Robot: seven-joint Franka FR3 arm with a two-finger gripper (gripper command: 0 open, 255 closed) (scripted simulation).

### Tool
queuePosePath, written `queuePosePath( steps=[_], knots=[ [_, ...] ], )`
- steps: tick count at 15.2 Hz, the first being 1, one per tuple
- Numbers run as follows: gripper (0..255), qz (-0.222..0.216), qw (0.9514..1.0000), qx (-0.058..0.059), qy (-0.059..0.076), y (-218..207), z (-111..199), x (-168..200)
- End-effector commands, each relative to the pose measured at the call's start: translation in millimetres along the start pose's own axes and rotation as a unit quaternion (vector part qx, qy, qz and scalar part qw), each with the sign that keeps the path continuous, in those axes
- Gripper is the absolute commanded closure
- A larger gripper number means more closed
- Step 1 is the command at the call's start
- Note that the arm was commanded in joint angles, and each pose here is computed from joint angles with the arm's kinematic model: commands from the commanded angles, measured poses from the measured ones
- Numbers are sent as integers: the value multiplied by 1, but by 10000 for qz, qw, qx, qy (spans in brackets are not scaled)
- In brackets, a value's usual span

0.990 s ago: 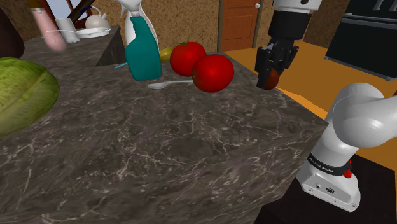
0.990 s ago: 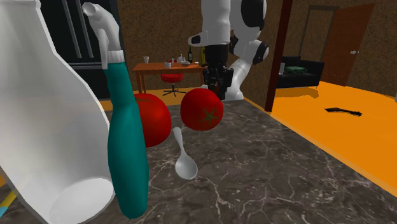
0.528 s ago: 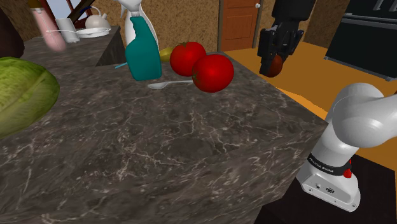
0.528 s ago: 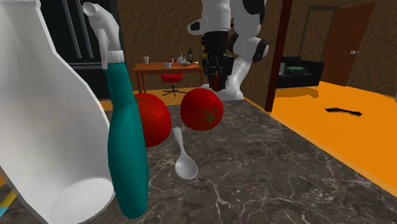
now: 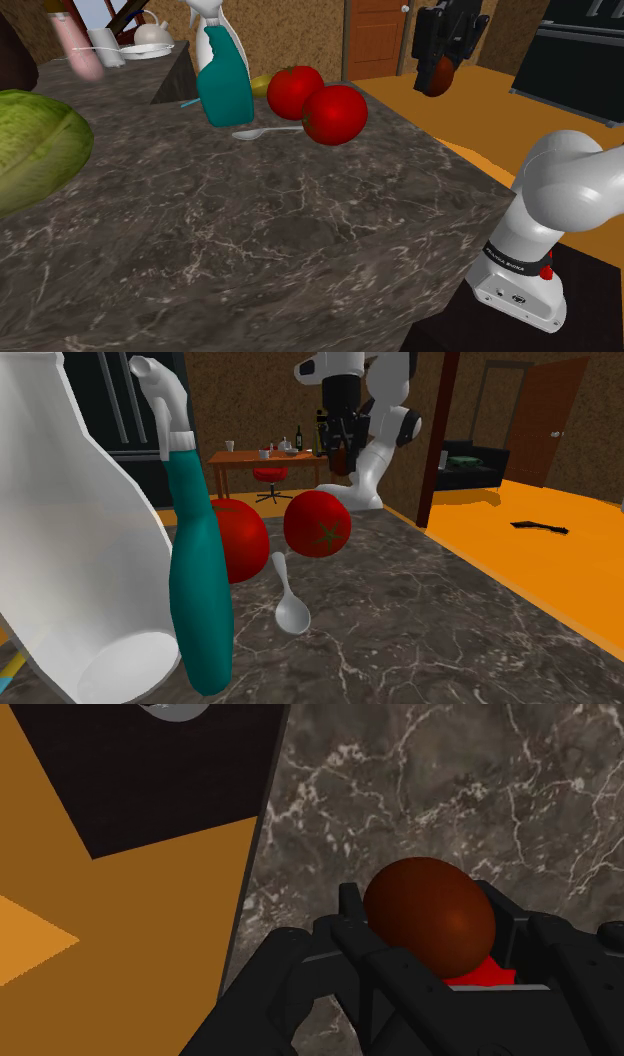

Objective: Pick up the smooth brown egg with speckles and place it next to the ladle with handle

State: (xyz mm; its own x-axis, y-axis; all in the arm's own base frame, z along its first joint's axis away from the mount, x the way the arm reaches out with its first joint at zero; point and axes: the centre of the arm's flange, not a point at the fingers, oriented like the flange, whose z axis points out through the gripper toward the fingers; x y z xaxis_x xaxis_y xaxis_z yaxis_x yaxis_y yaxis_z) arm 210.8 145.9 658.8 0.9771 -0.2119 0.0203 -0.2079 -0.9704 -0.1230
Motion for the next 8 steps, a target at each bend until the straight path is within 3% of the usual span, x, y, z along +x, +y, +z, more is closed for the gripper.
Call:
queuePosePath(
  steps=[1, 5, 8],
  knots=[
    [255, 1, 10000, 0, 0, -2, -10, 1],
    [255, 1, 10000, 0, 0, -4, -29, 1],
    [255, 1, 10000, 0, 0, -10, -28, 40]
  ],
)
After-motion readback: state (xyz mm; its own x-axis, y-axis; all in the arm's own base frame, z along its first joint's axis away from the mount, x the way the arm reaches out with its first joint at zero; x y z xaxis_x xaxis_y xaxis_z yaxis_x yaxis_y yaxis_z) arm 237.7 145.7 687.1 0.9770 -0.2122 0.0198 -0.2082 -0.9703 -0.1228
